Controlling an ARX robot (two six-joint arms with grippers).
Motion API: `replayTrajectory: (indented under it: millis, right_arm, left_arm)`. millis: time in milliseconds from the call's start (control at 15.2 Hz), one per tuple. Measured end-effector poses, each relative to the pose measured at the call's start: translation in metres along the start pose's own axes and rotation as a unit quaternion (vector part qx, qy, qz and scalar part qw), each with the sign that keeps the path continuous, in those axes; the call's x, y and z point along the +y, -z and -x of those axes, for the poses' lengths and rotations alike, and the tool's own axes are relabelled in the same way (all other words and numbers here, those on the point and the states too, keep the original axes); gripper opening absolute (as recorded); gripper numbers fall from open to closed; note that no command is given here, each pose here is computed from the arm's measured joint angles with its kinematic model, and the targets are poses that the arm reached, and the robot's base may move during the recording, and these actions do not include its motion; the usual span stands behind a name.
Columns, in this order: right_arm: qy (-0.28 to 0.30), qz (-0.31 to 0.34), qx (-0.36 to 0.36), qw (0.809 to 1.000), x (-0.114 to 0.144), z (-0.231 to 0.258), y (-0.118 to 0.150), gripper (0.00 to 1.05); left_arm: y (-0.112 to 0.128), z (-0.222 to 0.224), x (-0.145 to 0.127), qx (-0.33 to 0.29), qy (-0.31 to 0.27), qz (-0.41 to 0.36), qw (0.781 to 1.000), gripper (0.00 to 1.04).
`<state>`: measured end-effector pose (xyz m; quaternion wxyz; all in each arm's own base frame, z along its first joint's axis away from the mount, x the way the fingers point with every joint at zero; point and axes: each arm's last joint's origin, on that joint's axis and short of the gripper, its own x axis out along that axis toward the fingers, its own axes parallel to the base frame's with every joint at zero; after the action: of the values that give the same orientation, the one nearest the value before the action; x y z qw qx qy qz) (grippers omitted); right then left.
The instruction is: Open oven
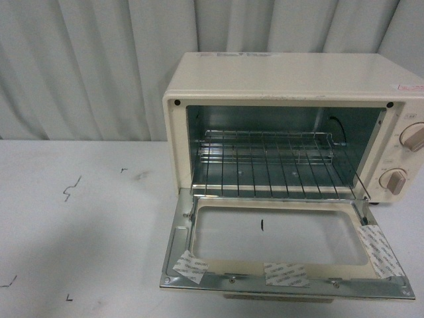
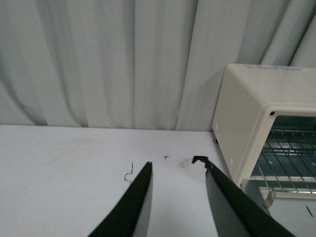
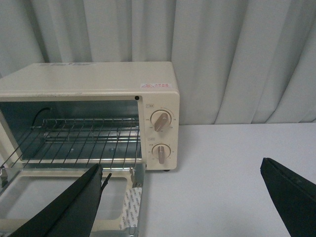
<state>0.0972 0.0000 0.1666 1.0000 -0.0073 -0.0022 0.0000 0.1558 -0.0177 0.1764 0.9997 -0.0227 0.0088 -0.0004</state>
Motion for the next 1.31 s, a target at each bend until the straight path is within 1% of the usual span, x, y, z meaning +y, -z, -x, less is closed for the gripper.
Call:
replayTrajectory:
  millis: [131,197,262,328,459,1311]
  right_arm:
    - [0.0,0.0,0.0,1.0,0.0,0.0,0.0,0.98]
    - [0.0,0.0,0.0,1.0,0.0,0.0,0.0,0.98]
    - [0.0,0.0,0.0,1.0,0.0,0.0,0.0,0.98]
    - [0.001,0.0,0.0,1.0,0.0,0.0,0.0,0.98]
    - [0.0,0.0,0.0,1.0,0.0,0.0,0.0,0.98]
    - [0.0,0.0,0.0,1.0,0.0,0.0,0.0,0.98]
  left_arm:
    - [0.002,0.009,0.005,-0.004,-0.002,-0.013,1.0,0.12]
    - [0.003,0.013,0.008,-0.024,0.0,-0.012,1.0,0.01]
    - [0.011,0.016,0.017,-0.006,0.001,-0.014,1.0,0.02]
    - [0.012,0.019,0.019,0.002,-0.008,-0.014,1.0,0.02]
    - [0.008,0.026,0.018,-0.013,0.0,-0.014,1.0,0.02]
    - [0.007,0.047,0.018,-0.014,0.0,-0.014,1.0,0.02]
